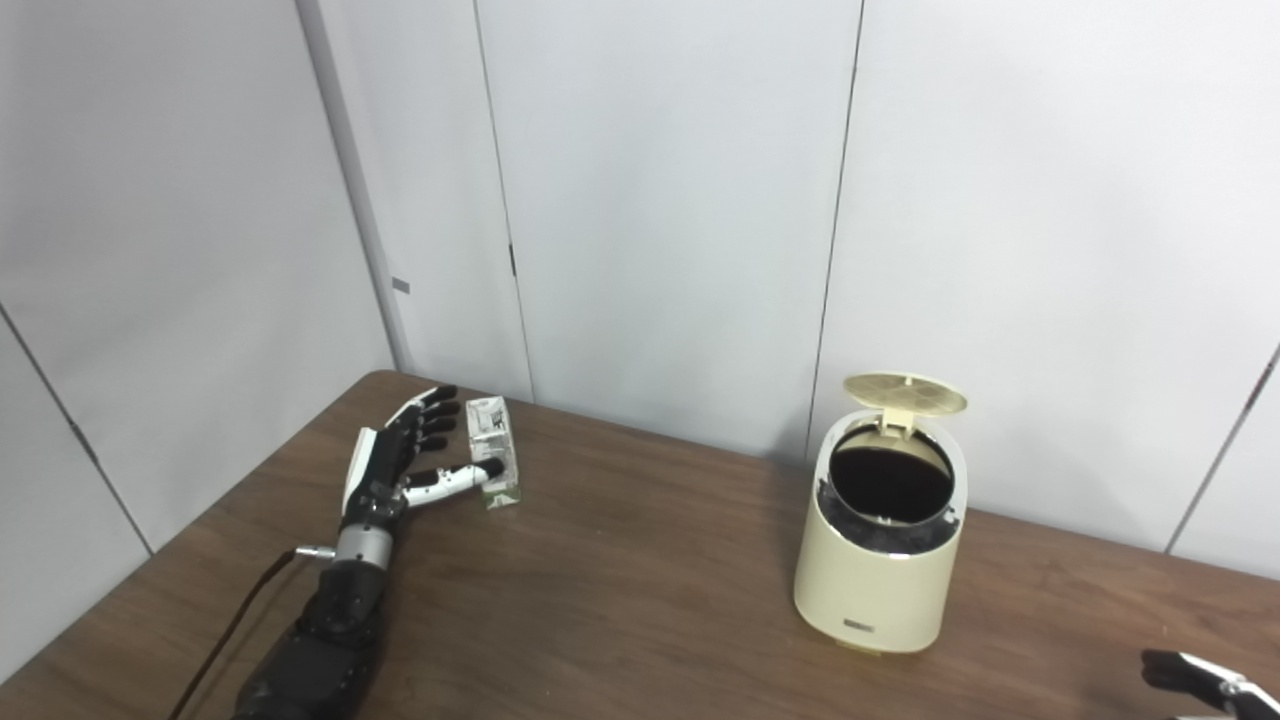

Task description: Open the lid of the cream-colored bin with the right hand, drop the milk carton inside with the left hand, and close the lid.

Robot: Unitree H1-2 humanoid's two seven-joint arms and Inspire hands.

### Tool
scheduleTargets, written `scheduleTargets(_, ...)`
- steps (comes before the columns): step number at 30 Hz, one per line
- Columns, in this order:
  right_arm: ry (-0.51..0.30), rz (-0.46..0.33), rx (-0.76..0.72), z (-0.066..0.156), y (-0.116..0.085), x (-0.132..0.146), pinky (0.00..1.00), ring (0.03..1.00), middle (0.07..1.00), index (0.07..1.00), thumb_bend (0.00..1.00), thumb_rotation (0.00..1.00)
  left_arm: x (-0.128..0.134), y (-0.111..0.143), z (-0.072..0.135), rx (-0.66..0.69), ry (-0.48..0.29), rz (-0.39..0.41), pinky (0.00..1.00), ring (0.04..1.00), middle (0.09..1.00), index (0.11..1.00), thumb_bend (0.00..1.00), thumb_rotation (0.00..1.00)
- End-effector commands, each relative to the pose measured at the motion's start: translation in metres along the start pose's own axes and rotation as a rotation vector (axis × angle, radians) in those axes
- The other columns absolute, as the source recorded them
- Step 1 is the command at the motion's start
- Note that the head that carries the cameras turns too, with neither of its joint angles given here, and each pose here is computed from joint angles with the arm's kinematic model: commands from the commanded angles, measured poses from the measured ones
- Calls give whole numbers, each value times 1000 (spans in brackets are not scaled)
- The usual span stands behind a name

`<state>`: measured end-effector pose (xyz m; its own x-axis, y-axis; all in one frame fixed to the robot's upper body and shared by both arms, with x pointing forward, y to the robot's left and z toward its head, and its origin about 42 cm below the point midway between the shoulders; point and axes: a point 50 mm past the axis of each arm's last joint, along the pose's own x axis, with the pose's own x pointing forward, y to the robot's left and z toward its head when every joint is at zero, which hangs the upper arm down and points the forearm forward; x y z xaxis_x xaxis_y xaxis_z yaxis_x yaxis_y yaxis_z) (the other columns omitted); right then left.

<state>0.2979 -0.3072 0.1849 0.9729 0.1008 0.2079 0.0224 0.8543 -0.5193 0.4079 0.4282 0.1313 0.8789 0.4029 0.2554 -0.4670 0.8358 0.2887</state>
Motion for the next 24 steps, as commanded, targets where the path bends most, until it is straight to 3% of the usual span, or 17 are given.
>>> scheduleTargets(1,-80,-24,-22,13,-12,4,347,584,737,721,1000,621,18,3,17,2,-68,13,750,768,788,826,935,173)
scheduleTargets(10,-70,-21,-36,13,-10,0,347,577,740,725,1000,620,23,-1,17,14,-59,-12,680,721,750,780,959,157)
scheduleTargets(24,-58,-22,-46,13,-10,-5,364,592,751,739,998,598,29,-6,19,25,-51,-35,673,709,735,767,957,175)
